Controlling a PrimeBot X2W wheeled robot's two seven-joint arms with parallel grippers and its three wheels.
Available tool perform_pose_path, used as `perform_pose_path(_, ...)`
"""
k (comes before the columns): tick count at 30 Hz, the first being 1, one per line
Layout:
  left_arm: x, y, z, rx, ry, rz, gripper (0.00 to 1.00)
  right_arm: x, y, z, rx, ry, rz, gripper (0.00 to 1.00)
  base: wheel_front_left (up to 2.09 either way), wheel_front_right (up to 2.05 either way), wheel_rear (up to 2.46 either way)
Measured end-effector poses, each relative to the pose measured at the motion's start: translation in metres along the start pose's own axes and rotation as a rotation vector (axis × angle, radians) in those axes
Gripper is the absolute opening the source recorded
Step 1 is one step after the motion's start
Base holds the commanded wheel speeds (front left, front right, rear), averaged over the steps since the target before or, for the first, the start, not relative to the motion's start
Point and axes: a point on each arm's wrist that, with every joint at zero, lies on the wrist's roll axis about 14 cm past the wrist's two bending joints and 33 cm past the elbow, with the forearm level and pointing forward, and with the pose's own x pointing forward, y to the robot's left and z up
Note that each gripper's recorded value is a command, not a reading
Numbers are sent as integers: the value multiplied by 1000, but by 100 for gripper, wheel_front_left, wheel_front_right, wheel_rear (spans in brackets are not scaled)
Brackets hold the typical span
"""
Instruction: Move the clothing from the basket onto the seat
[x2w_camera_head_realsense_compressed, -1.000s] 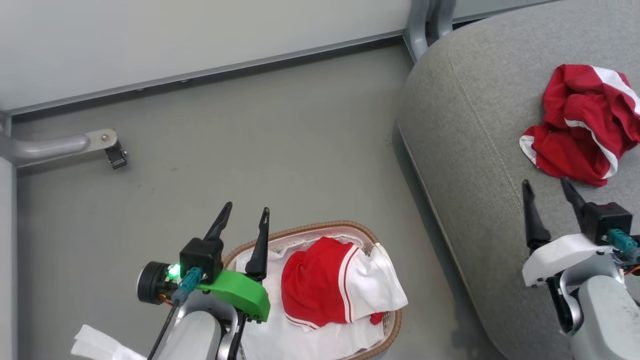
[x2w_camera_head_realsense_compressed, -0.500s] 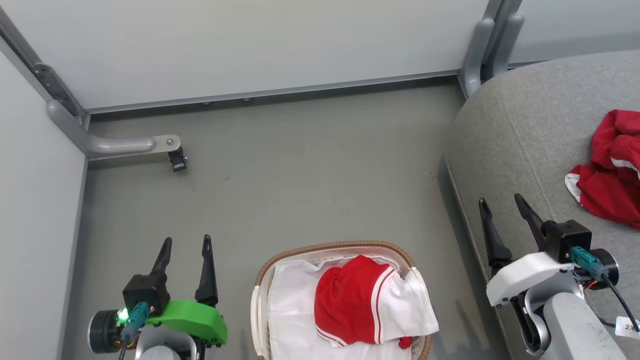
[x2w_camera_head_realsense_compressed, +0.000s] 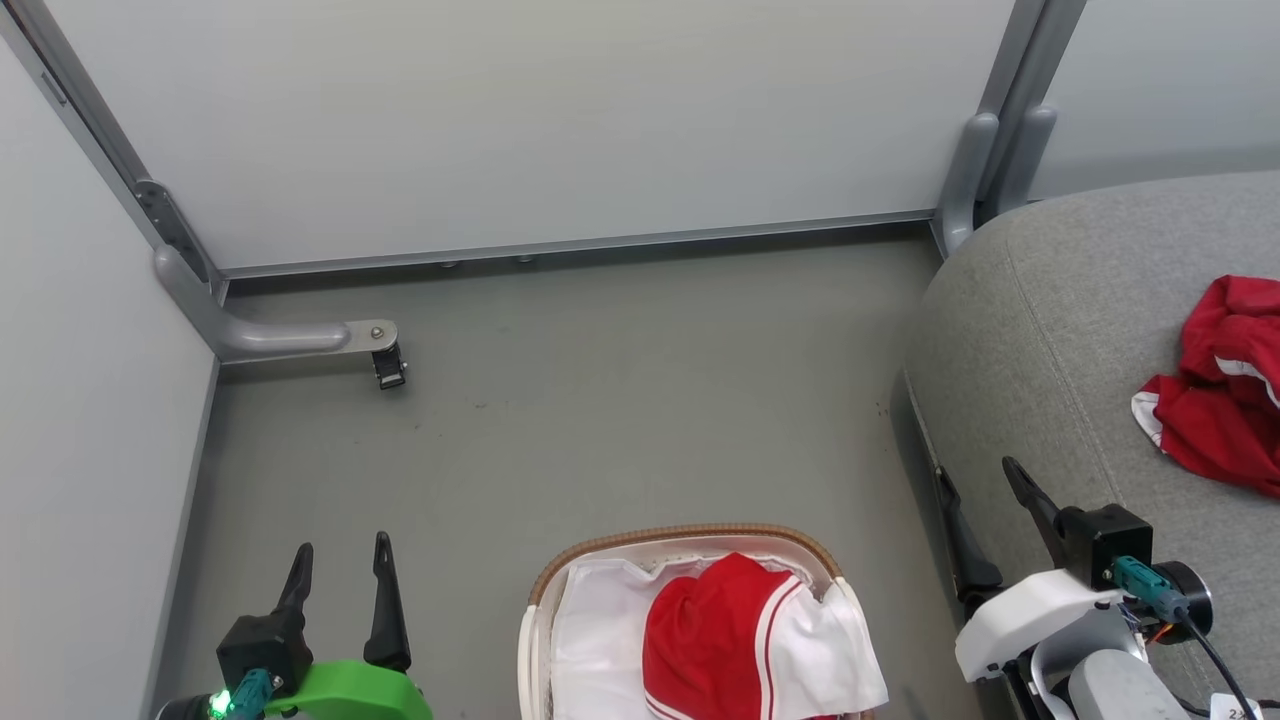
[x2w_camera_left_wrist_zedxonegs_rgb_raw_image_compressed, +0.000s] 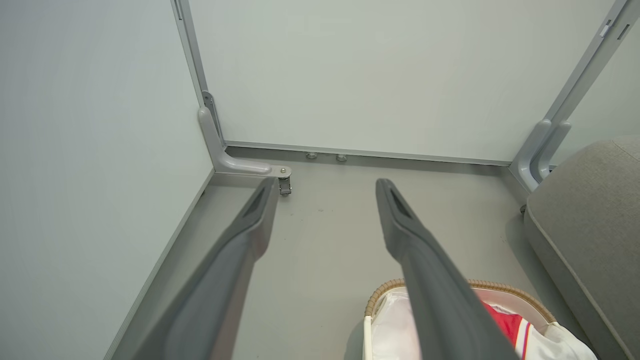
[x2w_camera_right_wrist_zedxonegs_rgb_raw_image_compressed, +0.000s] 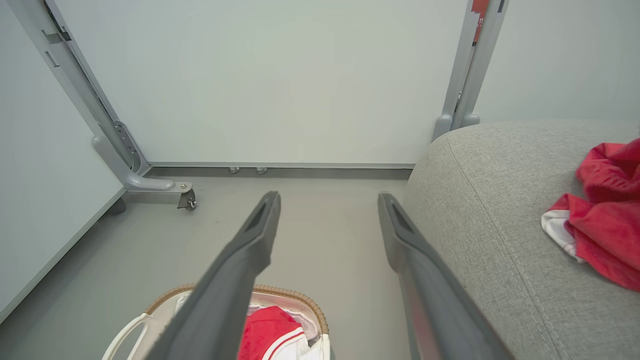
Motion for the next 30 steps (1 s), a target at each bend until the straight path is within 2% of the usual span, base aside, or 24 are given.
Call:
perform_pose_path(11, -1, -12, -16, 1, 50, -42, 100, 1, 1, -5, 4, 14, 3, 100, 0, 0, 0)
perform_pose_path(19, 26, -50, -32, -28, 110, -167, 100, 29, -3, 12, -11, -37, 19, 100, 0, 0, 0)
perform_pose_path(30, 61, -111, -90, -39, 286, -370, 100, 77, -16, 40, 1, -154, 10, 100, 0, 0, 0)
